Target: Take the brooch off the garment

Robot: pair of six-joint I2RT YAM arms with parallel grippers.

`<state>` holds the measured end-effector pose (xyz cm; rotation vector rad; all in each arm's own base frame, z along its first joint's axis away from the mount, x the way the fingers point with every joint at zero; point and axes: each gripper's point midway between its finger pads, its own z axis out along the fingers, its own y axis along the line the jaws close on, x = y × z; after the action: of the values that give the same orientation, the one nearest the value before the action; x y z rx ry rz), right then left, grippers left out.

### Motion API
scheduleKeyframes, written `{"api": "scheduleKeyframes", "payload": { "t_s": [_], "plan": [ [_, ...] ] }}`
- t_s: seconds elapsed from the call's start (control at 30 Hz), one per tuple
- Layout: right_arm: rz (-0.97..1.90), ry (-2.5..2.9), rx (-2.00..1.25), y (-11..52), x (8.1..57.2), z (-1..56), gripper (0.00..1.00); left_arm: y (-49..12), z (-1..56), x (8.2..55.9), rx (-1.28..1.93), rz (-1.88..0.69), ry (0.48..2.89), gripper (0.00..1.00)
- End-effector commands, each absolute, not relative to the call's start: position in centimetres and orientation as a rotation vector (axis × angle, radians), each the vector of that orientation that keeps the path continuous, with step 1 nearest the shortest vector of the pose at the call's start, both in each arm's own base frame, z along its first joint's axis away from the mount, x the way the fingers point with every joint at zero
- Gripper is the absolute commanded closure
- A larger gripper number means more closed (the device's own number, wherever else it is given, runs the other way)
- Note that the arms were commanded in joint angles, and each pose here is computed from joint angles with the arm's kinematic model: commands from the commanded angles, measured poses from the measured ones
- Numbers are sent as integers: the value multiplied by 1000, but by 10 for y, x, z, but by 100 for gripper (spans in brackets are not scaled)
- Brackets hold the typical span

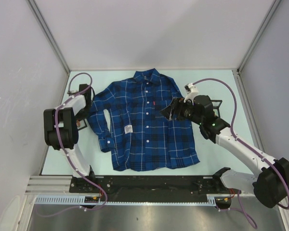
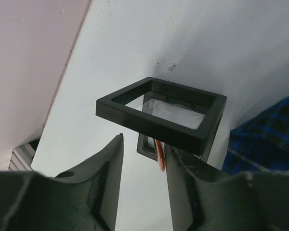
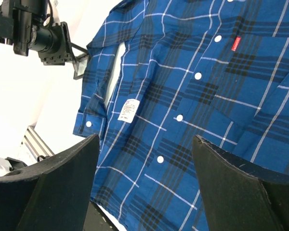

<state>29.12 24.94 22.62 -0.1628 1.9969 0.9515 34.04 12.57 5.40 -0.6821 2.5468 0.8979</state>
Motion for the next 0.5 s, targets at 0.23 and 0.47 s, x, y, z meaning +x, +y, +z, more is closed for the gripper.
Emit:
{"api": "scheduleKeyframes", "payload": {
  "t_s": [0.23,0.47],
  "plan": [
    [813,1982,-86,213,289,243,19,85,132,351,-666,488,2409,28],
    [569,2031,-74,163,277,238,17,-9,217,340,-459,-187,2244,10]
  ]
}}
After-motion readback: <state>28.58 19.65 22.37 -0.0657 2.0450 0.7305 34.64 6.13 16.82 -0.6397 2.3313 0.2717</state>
